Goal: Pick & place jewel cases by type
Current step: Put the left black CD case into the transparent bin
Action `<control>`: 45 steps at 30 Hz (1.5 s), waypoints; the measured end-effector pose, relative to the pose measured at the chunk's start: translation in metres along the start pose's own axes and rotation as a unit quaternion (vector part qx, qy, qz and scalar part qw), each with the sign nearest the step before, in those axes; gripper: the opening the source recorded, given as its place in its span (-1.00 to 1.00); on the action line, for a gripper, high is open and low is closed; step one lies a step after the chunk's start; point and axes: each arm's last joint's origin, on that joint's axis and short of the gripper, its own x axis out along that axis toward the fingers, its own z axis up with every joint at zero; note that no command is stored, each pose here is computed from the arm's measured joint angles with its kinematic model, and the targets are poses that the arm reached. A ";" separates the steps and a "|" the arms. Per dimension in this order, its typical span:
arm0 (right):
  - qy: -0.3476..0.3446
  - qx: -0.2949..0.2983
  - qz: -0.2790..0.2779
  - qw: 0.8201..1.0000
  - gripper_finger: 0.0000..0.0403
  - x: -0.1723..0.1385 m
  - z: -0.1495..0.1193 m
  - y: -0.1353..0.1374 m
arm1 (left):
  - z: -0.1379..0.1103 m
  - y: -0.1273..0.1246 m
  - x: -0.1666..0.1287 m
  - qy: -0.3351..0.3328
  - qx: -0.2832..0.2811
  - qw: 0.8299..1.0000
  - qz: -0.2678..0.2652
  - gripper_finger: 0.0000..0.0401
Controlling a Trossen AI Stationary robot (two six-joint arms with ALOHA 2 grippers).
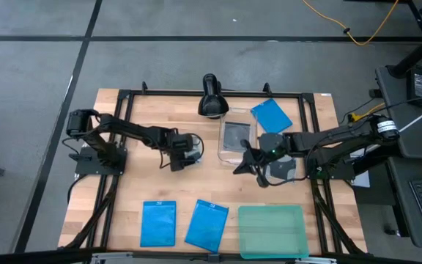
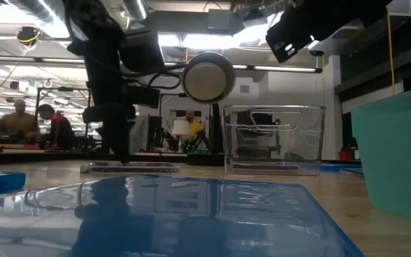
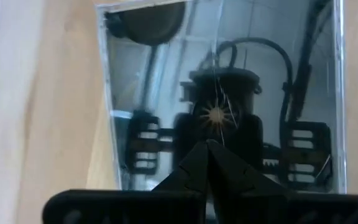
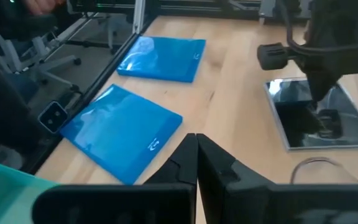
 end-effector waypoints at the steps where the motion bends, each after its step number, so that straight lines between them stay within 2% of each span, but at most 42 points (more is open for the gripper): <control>1: 0.000 0.000 0.002 1.000 -0.97 0.000 0.000 0.001 | 0.001 0.000 0.002 -0.001 0.003 1.000 -0.007 -0.99; 7: -0.001 -0.004 -0.004 1.000 -0.97 0.001 0.000 0.006 | 0.002 -0.013 0.005 -0.005 0.026 0.999 -0.038 -0.99; 13: -0.001 -0.006 -0.008 1.000 -0.97 0.001 0.000 0.005 | -0.003 -0.043 0.000 -0.005 0.062 0.995 -0.082 -0.99; 20: -0.001 -0.007 -0.008 1.000 -0.97 0.001 0.000 0.005 | -0.016 -0.077 -0.007 -0.004 0.127 0.986 -0.103 -0.99; 25: 0.002 -0.010 -0.008 1.000 -0.97 0.003 -0.001 0.005 | -0.025 -0.088 -0.007 -0.003 0.151 0.983 -0.106 -0.99; 30: 0.007 -0.005 -0.007 1.000 -0.97 0.012 -0.004 0.003 | -0.025 -0.083 -0.021 -0.019 0.130 0.987 -0.095 -1.00; 36: 0.019 0.007 -0.004 1.000 -0.97 0.029 -0.010 0.000 | -0.010 -0.070 -0.064 -0.065 0.098 0.990 -0.072 -0.99; 40: 0.033 0.004 -0.004 0.999 -0.97 0.047 -0.006 -0.004 | -0.008 -0.063 -0.094 -0.103 0.025 0.990 -0.097 -0.99; 45: 0.071 -0.019 -0.002 0.997 -0.97 0.084 -0.001 -0.013 | -0.019 -0.056 -0.116 -0.104 -0.069 0.985 -0.120 -0.99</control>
